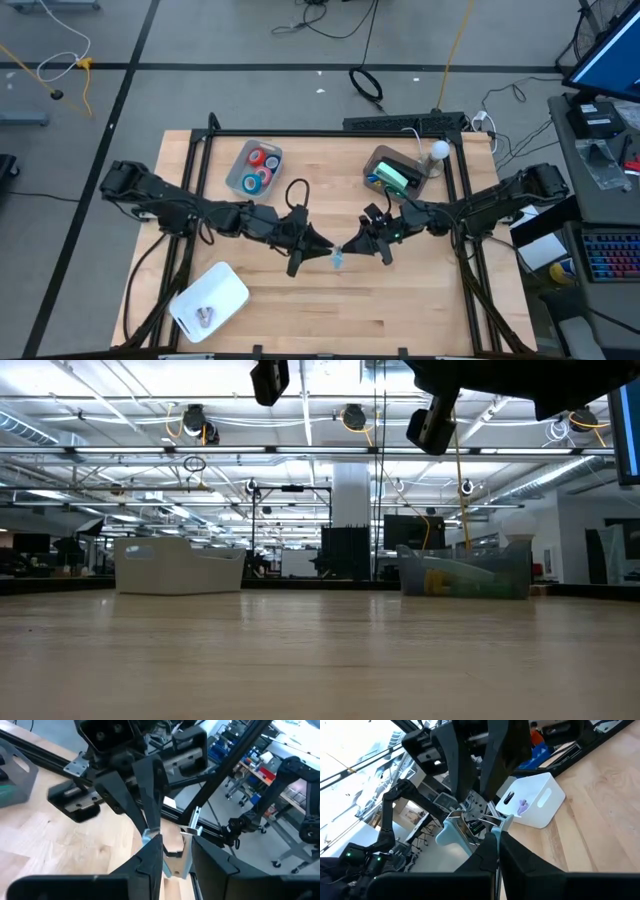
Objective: Pick and place Stapler, Stapler remover, tape
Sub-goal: Put the gray staple remover into the white bin
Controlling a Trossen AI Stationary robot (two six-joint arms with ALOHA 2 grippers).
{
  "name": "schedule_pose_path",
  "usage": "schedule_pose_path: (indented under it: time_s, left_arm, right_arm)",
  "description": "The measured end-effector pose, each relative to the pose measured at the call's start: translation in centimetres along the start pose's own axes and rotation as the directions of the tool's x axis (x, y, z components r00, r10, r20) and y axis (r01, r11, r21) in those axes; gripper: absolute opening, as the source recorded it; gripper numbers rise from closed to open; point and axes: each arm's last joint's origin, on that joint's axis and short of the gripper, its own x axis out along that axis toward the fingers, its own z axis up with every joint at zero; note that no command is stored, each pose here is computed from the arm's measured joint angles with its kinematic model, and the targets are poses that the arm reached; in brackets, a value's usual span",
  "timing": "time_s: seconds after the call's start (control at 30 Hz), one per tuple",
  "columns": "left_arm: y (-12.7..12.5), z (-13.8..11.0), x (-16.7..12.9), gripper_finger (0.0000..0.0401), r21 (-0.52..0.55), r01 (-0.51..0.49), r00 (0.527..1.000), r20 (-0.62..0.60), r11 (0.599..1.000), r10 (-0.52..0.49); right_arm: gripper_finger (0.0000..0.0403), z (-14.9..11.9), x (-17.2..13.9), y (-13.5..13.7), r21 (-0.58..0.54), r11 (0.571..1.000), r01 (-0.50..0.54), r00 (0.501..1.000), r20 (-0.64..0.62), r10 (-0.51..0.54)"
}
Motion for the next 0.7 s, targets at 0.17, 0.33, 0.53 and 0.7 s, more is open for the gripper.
schedule_pose_path:
  time_s: [0.17,0.33,0.53,0.7]
  left_arm:
    - [0.12,-0.39,0.27,0.0104,-0.027,0.021,0.999,-0.031,0.999,-0.022]
    - [0.24,-0.65,0.49,0.0104,-0.027,0.023,0.999,-0.041,0.999,-0.024]
    - [0.29,-0.77,0.59,0.0104,-0.042,0.024,0.998,-0.048,0.999,-0.026]
    - [0.55,-0.98,0.58,0.0104,-0.032,0.012,0.997,-0.078,0.999,-0.015]
  right_arm:
    - [0.0,0.3,-0.06,-0.23,-0.001,1.0,0.008,1.0,0.012,-0.008]
    - [0.0,0.57,-0.13,-0.48,-0.001,1.0,0.01,1.0,0.014,-0.01]
    - [0.0,0.75,-0.2,-0.73,0.001,1.0,0.02,1.0,0.013,-0.02]
    - [0.0,0.66,-0.2,-0.81,0.004,1.0,0.016,1.0,-0.008,-0.016]
